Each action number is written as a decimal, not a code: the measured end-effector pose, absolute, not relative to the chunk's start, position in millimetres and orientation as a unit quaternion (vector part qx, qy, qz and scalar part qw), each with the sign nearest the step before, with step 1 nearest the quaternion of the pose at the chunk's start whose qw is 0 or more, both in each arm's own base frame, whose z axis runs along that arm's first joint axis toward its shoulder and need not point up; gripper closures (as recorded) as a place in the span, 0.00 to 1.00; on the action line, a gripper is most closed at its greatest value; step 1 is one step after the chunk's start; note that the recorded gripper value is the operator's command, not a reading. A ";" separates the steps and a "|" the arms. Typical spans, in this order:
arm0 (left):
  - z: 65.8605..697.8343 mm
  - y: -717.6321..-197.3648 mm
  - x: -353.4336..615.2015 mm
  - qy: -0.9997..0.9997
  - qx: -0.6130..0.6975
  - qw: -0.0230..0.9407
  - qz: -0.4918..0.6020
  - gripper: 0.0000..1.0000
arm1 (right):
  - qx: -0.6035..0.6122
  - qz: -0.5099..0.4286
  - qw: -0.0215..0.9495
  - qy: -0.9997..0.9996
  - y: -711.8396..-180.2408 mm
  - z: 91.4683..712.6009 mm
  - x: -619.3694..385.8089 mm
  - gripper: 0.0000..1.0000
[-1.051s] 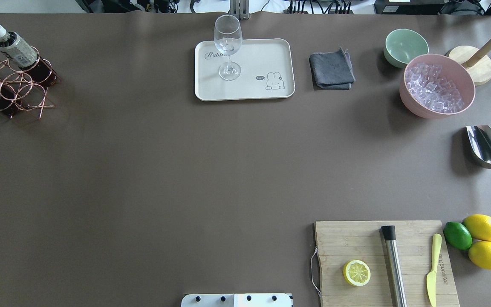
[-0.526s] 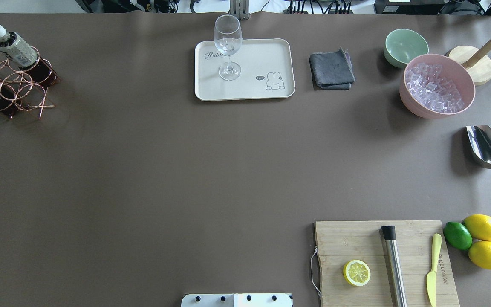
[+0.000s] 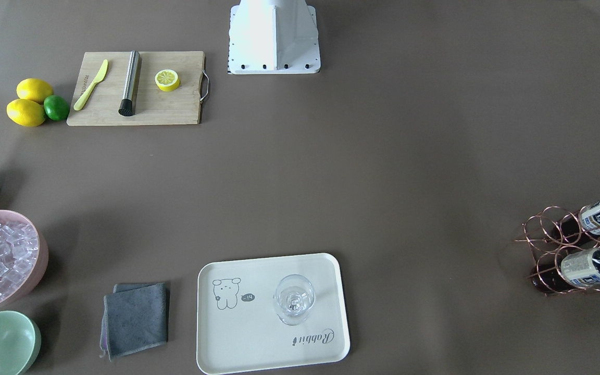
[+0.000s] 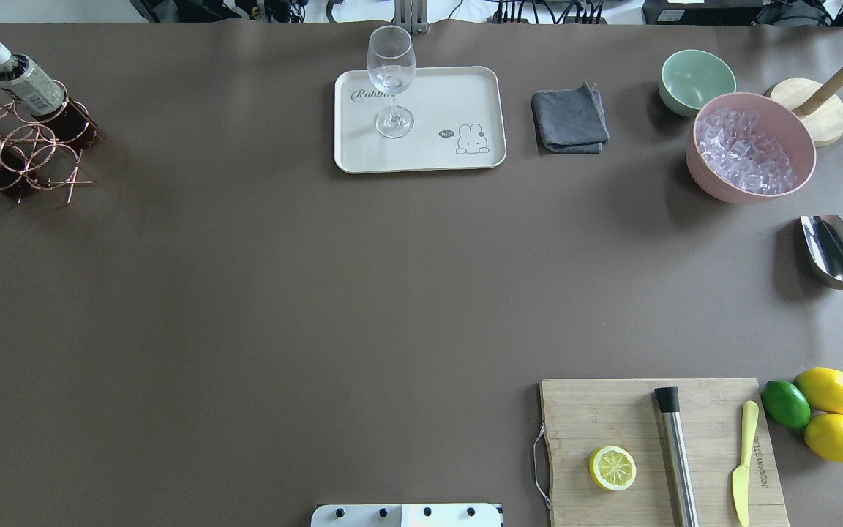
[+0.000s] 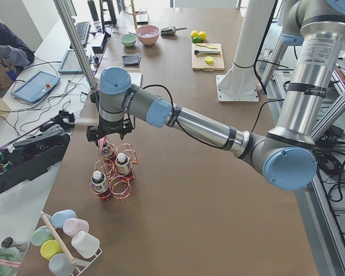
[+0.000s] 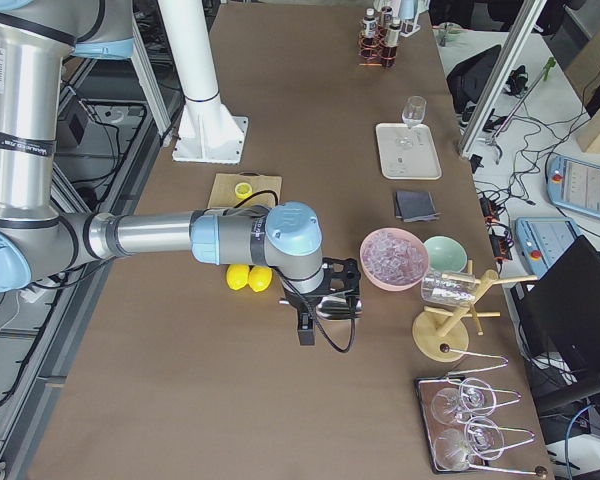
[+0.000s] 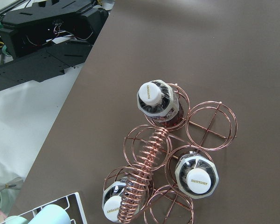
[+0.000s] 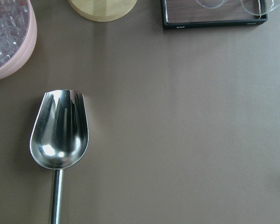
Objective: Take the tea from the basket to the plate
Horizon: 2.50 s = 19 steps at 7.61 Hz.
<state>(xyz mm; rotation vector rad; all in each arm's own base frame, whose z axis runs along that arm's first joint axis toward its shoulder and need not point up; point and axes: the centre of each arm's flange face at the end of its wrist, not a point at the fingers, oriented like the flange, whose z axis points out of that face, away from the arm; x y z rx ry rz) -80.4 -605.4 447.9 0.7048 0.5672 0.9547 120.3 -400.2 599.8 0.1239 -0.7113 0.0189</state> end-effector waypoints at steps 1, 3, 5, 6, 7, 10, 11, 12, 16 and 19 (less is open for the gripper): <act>443.4 -615.8 -80.2 0.269 0.318 0.786 0.457 0.02 | 0.061 0.009 0.935 -0.348 -400.5 599.8 120.2 0.00; 445.8 -631.2 -75.0 0.287 0.310 0.773 0.473 0.02 | 0.061 0.009 0.935 -0.348 -401.1 599.8 120.3 0.00; 457.4 -647.8 -68.5 0.294 0.303 0.762 0.490 0.02 | 0.061 0.009 0.935 -0.348 -401.4 600.1 120.5 0.00; 460.8 -659.9 -66.7 0.294 0.302 0.755 0.502 0.03 | 0.061 0.009 0.935 -0.348 -401.5 600.2 120.5 0.00; 460.2 -667.8 -60.6 0.292 0.304 0.747 0.514 0.04 | 0.061 0.009 0.935 -0.348 -401.8 600.0 120.5 0.00; 459.5 -672.8 -29.7 0.285 0.315 0.724 0.544 0.14 | 0.061 0.009 0.935 -0.348 -402.1 599.6 120.6 0.00; 461.2 -671.9 -25.9 0.284 0.318 0.720 0.548 0.16 | 0.061 0.009 0.935 -0.348 -402.1 599.6 120.6 0.00; 463.3 -670.7 -24.5 0.281 0.320 0.713 0.556 0.16 | 0.061 0.009 0.935 -0.348 -401.9 599.8 120.6 0.00; 480.5 -658.8 -27.3 0.275 0.322 0.699 0.577 0.18 | 0.061 0.009 0.935 -0.348 -401.9 600.0 120.5 0.00; 477.3 -652.5 -29.6 0.273 0.324 0.697 0.578 0.31 | 0.061 0.009 0.935 -0.348 -402.0 599.9 120.6 0.00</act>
